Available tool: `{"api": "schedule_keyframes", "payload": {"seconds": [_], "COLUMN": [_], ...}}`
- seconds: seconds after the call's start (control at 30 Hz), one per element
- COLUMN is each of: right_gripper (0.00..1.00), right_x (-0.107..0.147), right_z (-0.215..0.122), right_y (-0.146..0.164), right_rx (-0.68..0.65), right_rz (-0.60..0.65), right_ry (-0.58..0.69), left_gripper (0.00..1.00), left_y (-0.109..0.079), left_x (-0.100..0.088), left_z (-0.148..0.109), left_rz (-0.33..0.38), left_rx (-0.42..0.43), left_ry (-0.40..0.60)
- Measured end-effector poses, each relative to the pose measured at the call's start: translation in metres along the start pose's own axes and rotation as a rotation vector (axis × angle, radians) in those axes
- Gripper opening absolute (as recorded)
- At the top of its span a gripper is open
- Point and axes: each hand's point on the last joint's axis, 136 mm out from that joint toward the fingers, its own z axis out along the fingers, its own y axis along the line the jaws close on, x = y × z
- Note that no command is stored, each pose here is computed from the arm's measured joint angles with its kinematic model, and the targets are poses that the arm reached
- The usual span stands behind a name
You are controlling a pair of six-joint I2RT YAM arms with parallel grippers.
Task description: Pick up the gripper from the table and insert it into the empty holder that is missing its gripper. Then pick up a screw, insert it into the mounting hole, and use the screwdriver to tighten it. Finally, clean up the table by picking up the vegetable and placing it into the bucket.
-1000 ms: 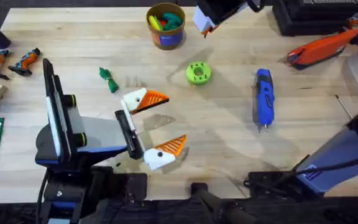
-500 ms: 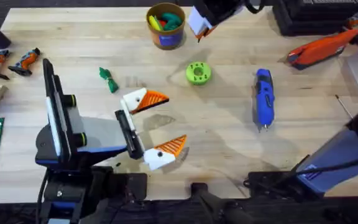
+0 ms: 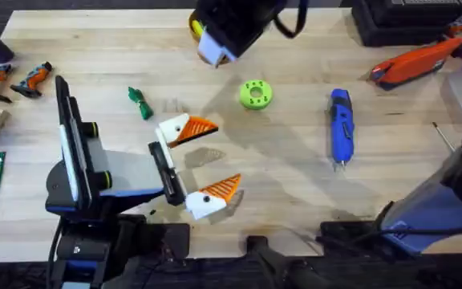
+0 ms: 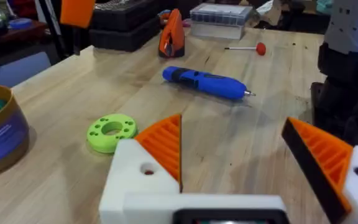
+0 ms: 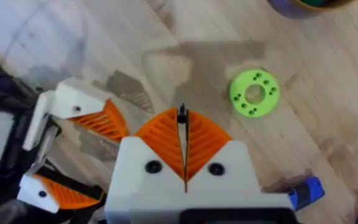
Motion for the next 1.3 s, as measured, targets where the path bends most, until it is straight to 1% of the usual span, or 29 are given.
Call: {"api": "schedule_keyframes", "payload": {"seconds": [0.23, 0.27, 0.3, 0.43, 0.73, 0.87, 1.13, 1.3], "right_gripper": [0.007, 0.007, 0.007, 0.007, 0.007, 0.007, 0.007, 0.007], "right_x": [0.0, 0.001, 0.002, 0.004, 0.008, 0.01, 0.013, 0.016], "right_z": [0.0, 0.0, -0.001, -0.002, -0.004, -0.005, -0.005, 0.001], "right_y": [0.042, 0.048, 0.063, 0.076, 0.101, 0.107, 0.106, 0.106], "right_rx": [-0.049, -0.066, -0.119, -0.162, -0.202, -0.211, -0.213, -0.214], "right_rz": [-0.138, -0.16, -0.216, -0.28, -0.42, -0.448, -0.451, -0.45], "right_ry": [0.001, 0.0, -0.002, -0.003, -0.012, -0.01, 0.005, 0.02], "left_gripper": [0.986, 0.986, 0.986, 0.986, 0.985, 0.985, 0.985, 0.985], "left_y": [0.0, 0.0, 0.0, 0.0, 0.0, 0.0, 0.0, 0.0], "left_x": [0.0, 0.0, 0.0, 0.0, 0.0, 0.0, 0.0, 0.0], "left_z": [0.0, 0.0, 0.0, 0.0, 0.0, 0.0, 0.0, 0.0], "left_rz": [0.0, 0.0, 0.0, 0.0, 0.0, 0.0, 0.0, 0.0], "left_rx": [0.0, 0.0, 0.0, 0.0, 0.0, 0.0, 0.0, 0.0], "left_ry": [0.0, 0.0, 0.0, 0.0, 0.0, 0.0, 0.0, 0.0]}}
